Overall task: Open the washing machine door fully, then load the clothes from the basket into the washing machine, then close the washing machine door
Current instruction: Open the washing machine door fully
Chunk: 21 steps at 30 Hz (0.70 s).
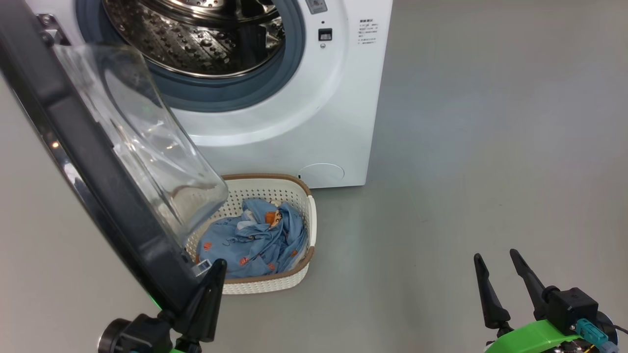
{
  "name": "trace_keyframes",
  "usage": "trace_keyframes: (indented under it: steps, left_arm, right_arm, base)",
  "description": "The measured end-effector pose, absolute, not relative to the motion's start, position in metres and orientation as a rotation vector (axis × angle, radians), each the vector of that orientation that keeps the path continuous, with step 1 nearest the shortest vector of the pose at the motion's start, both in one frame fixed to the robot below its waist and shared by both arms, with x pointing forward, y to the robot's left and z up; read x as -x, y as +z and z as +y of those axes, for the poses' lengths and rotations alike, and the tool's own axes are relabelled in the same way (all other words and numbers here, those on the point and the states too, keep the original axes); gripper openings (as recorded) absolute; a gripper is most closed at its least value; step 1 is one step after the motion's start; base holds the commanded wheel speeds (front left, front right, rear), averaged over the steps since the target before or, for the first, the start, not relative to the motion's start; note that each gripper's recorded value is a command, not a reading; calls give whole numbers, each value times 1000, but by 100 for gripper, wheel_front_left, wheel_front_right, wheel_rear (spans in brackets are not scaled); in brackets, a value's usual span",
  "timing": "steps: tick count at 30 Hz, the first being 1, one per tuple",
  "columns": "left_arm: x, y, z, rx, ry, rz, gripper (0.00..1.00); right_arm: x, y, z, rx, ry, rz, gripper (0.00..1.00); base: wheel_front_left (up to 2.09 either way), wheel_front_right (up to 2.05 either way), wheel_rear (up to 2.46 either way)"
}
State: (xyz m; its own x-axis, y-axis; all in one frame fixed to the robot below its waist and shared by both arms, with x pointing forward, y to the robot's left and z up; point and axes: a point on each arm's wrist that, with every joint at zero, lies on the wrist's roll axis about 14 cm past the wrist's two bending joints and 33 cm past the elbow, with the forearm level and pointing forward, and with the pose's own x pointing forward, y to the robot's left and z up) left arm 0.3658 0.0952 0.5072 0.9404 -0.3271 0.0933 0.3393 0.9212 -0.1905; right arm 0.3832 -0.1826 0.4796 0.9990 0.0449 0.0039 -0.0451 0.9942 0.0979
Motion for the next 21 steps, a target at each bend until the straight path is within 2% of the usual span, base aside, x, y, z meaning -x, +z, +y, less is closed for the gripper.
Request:
trace_keyframes:
  steps: [9,21]
  left_arm:
    - [-358,507,120,181,-252,-69,0]
    - [-334,505,197,136,36,-80,0]
  right_arm:
    - [-389,481,-169,-103,85,-5,100]
    - [-399,482,-144,-115,155,-6,100]
  base:
    - [0,0,0]
    - [0,0,0]
